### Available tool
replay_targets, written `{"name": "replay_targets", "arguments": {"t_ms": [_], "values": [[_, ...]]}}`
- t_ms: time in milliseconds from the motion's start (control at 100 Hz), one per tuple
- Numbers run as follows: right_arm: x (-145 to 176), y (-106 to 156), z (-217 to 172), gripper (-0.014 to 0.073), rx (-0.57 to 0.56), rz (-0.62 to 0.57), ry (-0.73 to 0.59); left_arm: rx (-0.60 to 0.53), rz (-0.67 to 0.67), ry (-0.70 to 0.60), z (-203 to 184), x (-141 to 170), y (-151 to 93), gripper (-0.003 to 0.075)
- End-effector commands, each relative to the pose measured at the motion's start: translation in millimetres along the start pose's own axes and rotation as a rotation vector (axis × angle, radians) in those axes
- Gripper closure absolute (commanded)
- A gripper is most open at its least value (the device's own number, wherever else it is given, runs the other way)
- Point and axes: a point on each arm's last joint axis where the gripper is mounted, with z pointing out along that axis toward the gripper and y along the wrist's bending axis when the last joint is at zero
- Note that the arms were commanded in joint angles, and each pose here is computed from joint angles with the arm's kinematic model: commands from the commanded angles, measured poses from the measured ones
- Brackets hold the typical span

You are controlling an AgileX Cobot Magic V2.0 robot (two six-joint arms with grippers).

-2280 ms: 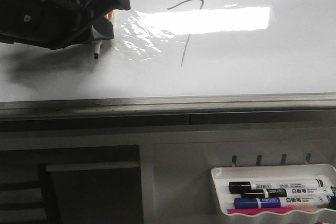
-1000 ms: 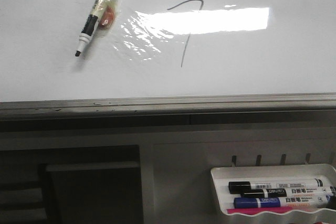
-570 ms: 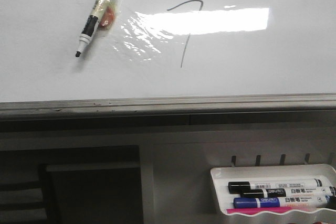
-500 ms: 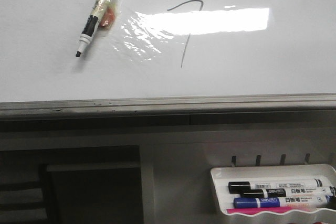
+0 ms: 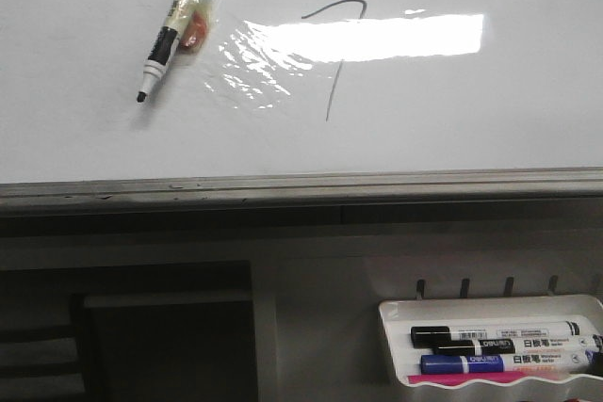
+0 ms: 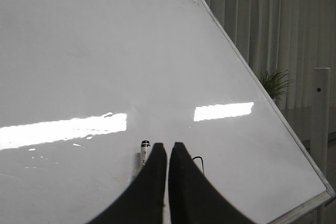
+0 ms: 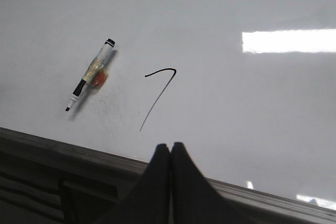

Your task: Write number 7 on whiteboard

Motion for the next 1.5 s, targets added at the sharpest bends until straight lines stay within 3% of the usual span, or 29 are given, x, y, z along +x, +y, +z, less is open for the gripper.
{"name": "replay_targets", "arguments": {"t_ms": [0, 600, 750, 890, 1160, 1320, 1490], "values": [[-11, -2, -3, 0.0659, 0.037, 0.009, -0.068, -0.035, -0.005, -0.060, 2, -12, 3, 0.0741], [-11, -2, -3, 0.0659, 0.037, 0.009, -0.068, -0.035, -0.005, -0.060, 2, -12, 3, 0.0741], [-11, -2, -3, 0.0659, 0.037, 0.009, -0.068, -0.031, 0.168, -0.053, 3, -11, 0, 0.0741], [-11, -2, -3, 0.0659, 0.037, 0.009, -0.068, -0.143, 0.217, 0.023, 6, -4, 5, 0.0741], [-11, -2, -3, 0.0659, 0.037, 0.009, -0.068, -0.470, 0.207, 0.116, -8, 35, 23, 0.0741], [-11, -2, -3, 0.0659, 0.037, 0.009, -0.068, -0.526, 0.234, 0.122, -20, 55, 25, 0.0741], [-11, -2, -3, 0.0659, 0.037, 0.009, -0.068, -0.535, 0.219, 0.216, -23, 75, 28, 0.0741]]}}
